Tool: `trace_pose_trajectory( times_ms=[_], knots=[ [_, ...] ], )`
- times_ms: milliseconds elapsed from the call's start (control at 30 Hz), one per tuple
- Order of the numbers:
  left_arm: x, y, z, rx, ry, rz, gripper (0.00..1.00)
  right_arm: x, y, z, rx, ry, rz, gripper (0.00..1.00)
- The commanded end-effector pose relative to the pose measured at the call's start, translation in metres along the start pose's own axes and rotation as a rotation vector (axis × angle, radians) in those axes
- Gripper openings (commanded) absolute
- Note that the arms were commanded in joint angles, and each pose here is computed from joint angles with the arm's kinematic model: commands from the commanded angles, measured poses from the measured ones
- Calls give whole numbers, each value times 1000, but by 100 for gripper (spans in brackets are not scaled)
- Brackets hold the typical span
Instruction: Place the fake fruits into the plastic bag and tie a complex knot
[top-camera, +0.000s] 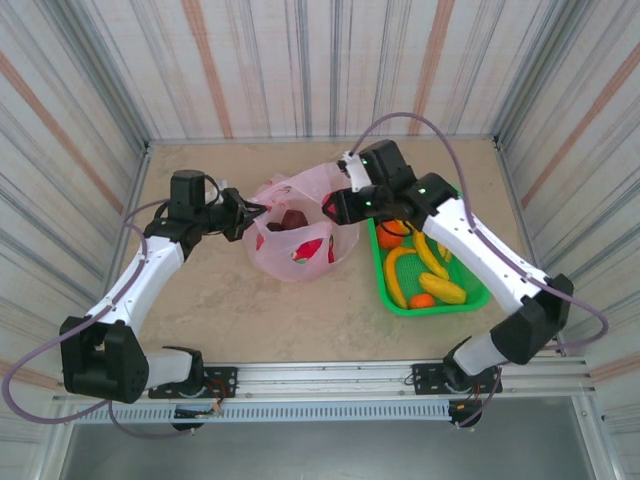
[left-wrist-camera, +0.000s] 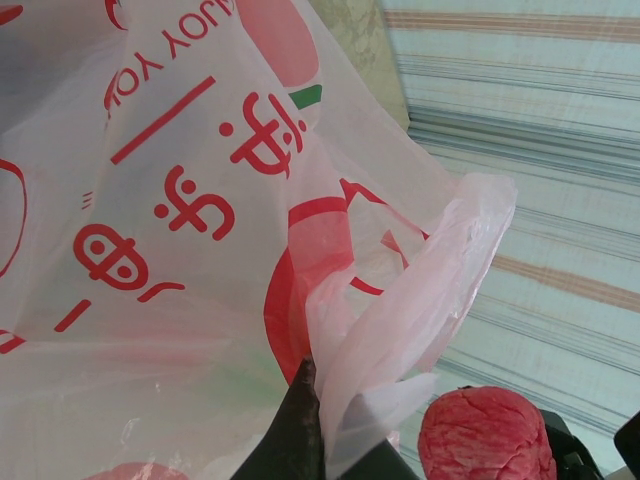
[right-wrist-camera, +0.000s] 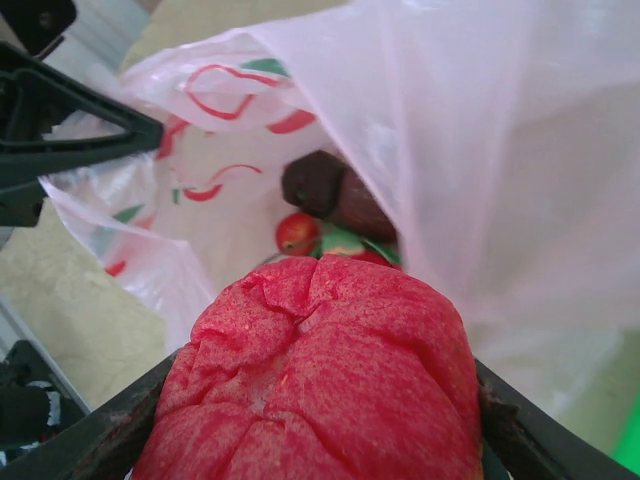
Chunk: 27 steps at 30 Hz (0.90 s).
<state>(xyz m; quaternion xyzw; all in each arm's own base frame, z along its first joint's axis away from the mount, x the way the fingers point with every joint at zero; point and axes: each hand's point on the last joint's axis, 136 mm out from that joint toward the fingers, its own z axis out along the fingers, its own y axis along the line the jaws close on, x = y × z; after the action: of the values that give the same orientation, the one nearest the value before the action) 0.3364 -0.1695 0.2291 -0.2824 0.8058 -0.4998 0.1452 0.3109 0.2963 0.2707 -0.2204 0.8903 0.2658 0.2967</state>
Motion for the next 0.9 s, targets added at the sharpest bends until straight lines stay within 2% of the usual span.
trace_pose_trajectory(
  times_ms=[0, 167, 400, 600, 867],
  knots=[
    [5, -5, -4, 1, 2, 29, 0, -18, 23, 19, -71, -35, -19, 54],
    [6, -5, -3, 2, 5, 29, 0, -16, 34, 60, -93, -1, -46, 55],
    [8, -8, -3, 4, 10, 34, 0, -14, 26, 105, -82, 22, -29, 55],
    [7, -7, -2, 2, 9, 33, 0, -4, 23, 120, -88, 66, -11, 58],
    [7, -8, -1, 3, 13, 32, 0, -2, 22, 121, -81, 70, -8, 62]
  ],
)
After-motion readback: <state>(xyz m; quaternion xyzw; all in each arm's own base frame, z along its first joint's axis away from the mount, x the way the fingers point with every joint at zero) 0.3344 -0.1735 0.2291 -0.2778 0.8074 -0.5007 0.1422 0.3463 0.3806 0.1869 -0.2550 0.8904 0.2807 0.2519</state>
